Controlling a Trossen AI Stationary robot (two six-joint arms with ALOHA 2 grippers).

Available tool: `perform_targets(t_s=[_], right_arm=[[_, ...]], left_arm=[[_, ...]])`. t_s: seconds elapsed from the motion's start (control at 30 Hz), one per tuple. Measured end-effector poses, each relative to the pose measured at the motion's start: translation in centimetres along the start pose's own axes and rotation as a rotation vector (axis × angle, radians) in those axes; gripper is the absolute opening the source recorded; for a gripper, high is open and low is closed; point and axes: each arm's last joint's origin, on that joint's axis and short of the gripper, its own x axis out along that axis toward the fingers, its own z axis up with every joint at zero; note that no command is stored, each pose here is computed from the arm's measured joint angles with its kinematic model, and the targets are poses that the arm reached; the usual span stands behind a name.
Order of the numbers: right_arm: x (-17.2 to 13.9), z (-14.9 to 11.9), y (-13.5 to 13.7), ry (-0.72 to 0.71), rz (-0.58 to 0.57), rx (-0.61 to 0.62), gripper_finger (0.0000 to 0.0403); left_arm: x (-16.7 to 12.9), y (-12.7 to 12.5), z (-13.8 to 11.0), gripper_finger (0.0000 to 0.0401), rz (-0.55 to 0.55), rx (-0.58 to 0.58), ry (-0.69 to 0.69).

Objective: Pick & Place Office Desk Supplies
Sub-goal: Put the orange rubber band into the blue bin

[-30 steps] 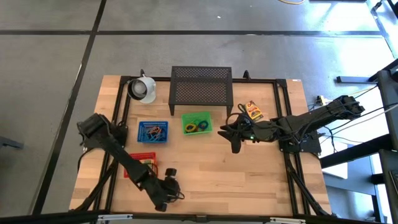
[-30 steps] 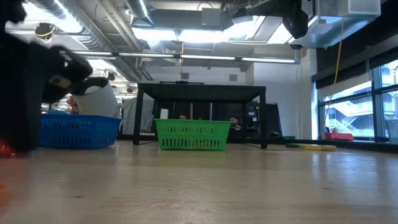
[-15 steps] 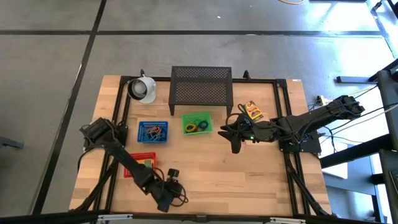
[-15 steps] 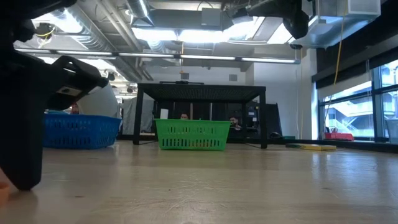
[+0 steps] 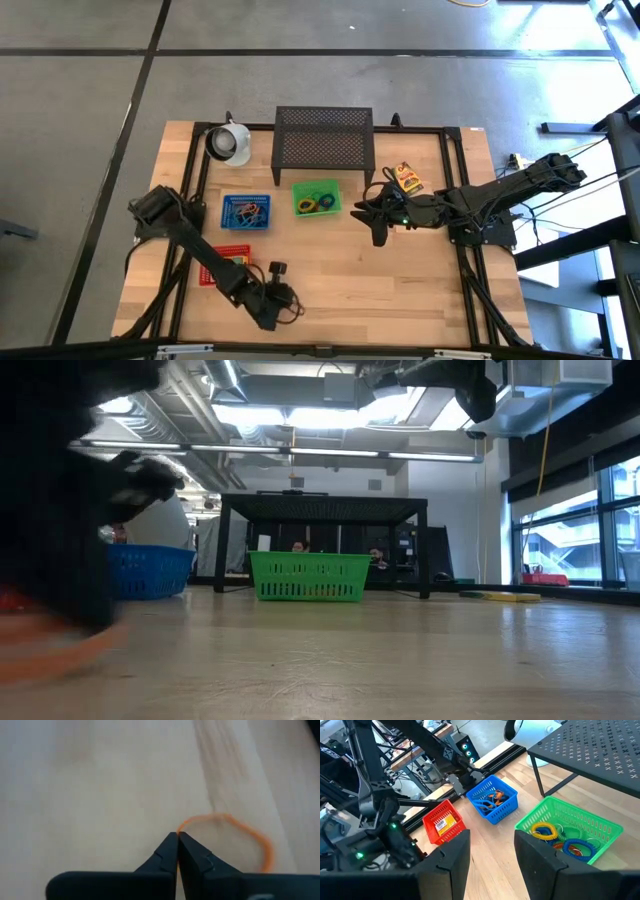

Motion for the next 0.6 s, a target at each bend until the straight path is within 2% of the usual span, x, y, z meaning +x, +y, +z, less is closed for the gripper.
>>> perform_targets(t_s=[0.17, 0.37, 0.6], right_arm=[[0.0, 0.0, 0.0, 0.001, 0.001, -0.001, 0.0155], [-0.2, -0.2, 0.3, 0.008, 0.013, -0.005, 0.0155], [-0.4, -0.6, 0.7, 0.017, 0.030, -0.012, 0.0155]], left_arm=[[-3.3, 1.1, 2.8, 0.0002, 0.092, -0.072, -0.186], [-8.0, 3.4, 5.9, 0.0003, 0.258, -0.112, -0.418], [-12.3, 5.9, 8.3, 0.0003, 0.384, -0.065, -0.570]])
